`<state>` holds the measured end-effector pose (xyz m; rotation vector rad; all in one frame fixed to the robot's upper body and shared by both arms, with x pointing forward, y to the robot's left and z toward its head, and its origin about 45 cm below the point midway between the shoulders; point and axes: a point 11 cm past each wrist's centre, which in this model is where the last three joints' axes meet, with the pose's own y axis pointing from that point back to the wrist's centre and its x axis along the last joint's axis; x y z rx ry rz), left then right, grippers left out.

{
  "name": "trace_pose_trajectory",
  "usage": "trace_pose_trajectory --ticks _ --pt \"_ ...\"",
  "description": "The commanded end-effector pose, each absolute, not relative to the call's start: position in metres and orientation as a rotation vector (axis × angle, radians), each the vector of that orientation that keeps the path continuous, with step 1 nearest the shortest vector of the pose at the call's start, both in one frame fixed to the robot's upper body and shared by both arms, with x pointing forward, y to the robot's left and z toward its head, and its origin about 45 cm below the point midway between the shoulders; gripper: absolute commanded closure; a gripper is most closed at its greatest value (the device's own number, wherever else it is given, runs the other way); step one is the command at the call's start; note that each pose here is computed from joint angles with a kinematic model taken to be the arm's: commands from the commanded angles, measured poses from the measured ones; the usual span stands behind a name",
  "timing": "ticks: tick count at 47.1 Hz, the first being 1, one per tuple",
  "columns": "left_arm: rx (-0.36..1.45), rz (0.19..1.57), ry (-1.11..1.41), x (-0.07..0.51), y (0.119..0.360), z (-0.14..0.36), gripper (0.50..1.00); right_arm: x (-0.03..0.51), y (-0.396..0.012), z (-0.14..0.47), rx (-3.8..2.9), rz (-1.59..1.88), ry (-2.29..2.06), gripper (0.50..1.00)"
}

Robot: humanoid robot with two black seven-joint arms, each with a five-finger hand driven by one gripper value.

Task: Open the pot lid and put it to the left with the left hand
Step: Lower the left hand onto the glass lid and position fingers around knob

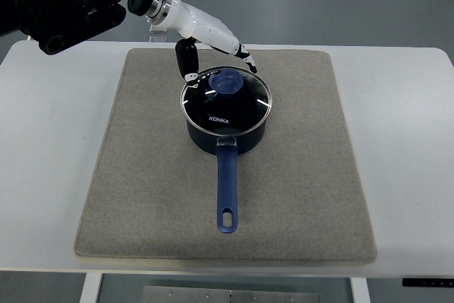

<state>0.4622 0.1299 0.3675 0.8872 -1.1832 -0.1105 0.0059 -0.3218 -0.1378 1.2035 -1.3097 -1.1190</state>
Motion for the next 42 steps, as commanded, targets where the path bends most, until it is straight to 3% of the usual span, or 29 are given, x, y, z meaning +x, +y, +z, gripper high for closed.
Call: trace_pose_trajectory --ticks 1,42 --pt "0.891 -0.111 -1.182 0.4624 0.1308 0.3667 0.514 0.0059 -0.3217 -0.1378 1.203 -1.120 -1.311 0.585" --pt "0.914 -0.148 -1.192 0.4601 0.1288 0.3615 0.519 0.0059 -0.3217 -0.1378 1.204 -1.119 -1.310 0.585"
